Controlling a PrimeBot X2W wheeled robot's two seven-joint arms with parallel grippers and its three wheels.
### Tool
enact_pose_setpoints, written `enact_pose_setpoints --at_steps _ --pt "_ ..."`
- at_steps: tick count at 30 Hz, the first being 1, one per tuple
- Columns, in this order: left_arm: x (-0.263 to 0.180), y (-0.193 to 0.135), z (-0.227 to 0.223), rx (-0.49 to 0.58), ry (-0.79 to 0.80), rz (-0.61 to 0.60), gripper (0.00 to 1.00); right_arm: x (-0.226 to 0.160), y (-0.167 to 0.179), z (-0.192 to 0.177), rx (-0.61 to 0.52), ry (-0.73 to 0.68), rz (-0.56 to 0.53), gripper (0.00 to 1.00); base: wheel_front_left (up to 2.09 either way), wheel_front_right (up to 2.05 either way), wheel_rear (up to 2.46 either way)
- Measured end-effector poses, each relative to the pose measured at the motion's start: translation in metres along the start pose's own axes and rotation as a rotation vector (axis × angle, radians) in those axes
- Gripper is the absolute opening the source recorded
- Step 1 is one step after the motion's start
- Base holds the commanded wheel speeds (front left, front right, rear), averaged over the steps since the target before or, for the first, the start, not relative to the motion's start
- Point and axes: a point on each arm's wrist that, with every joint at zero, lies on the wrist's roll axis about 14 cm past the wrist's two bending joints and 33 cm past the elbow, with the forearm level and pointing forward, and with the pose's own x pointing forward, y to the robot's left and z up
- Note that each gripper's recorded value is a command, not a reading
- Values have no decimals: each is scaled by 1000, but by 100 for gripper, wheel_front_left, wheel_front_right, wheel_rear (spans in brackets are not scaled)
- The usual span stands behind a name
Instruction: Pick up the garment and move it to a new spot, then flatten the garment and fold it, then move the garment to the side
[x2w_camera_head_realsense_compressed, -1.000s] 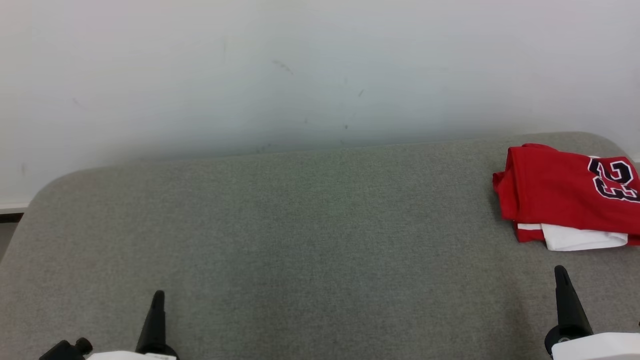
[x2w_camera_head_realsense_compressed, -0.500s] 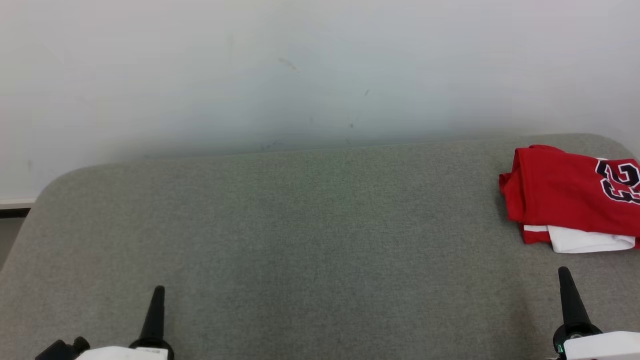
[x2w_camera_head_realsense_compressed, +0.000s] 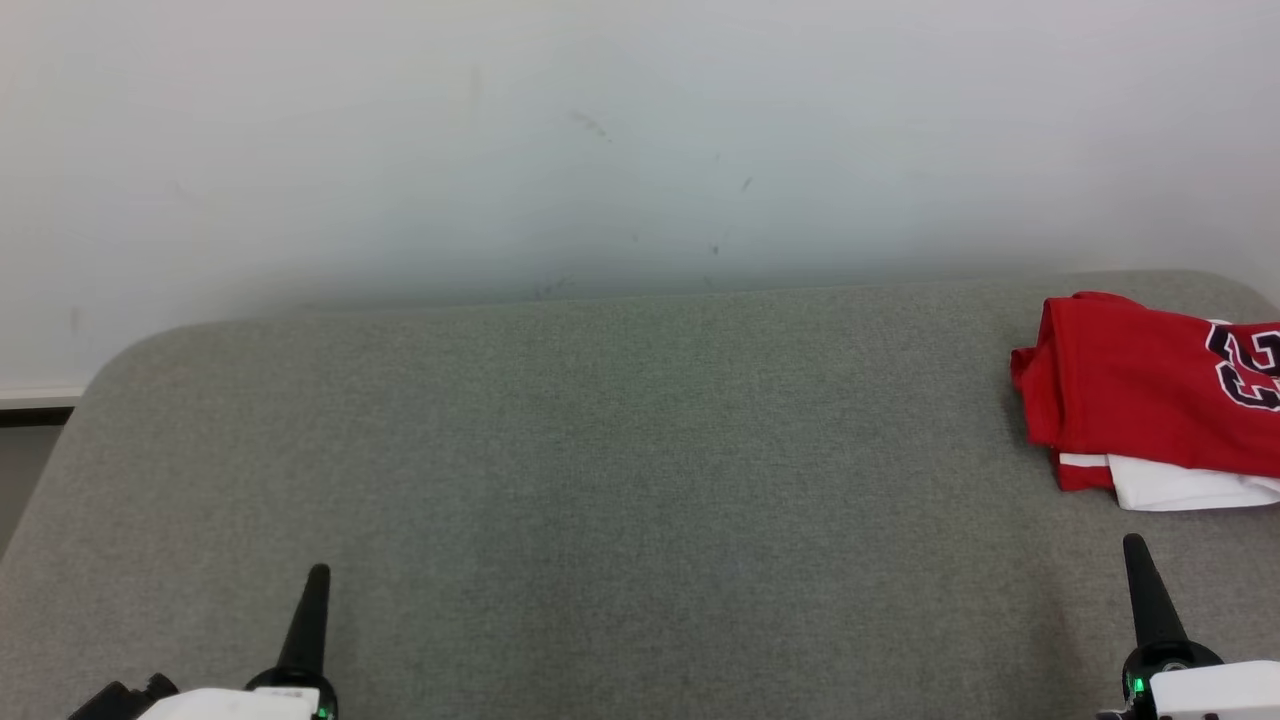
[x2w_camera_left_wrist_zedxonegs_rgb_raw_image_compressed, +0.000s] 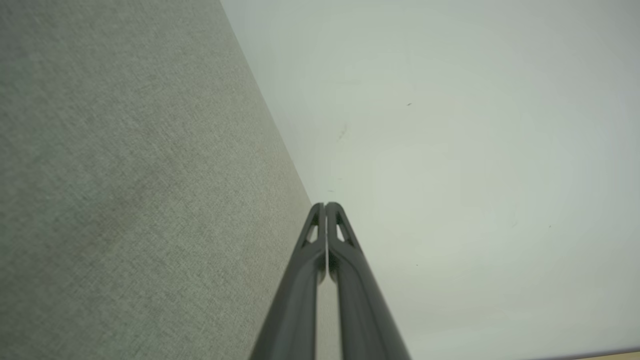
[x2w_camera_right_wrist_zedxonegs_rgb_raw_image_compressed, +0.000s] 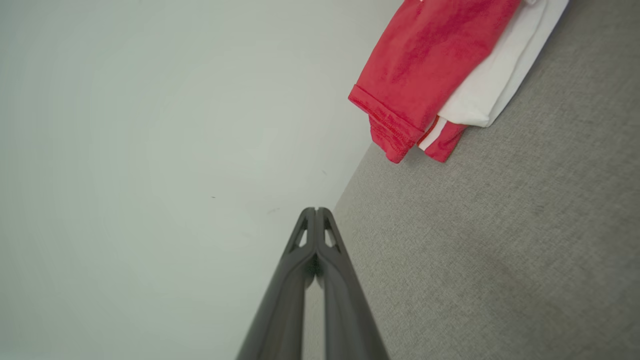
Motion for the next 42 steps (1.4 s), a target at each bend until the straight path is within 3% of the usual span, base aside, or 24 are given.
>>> enact_pose_setpoints --at_steps 42 --pt "1 -7 16 -321 -17 -42 0 12 4 -6 298 39 17 0 0 0 0"
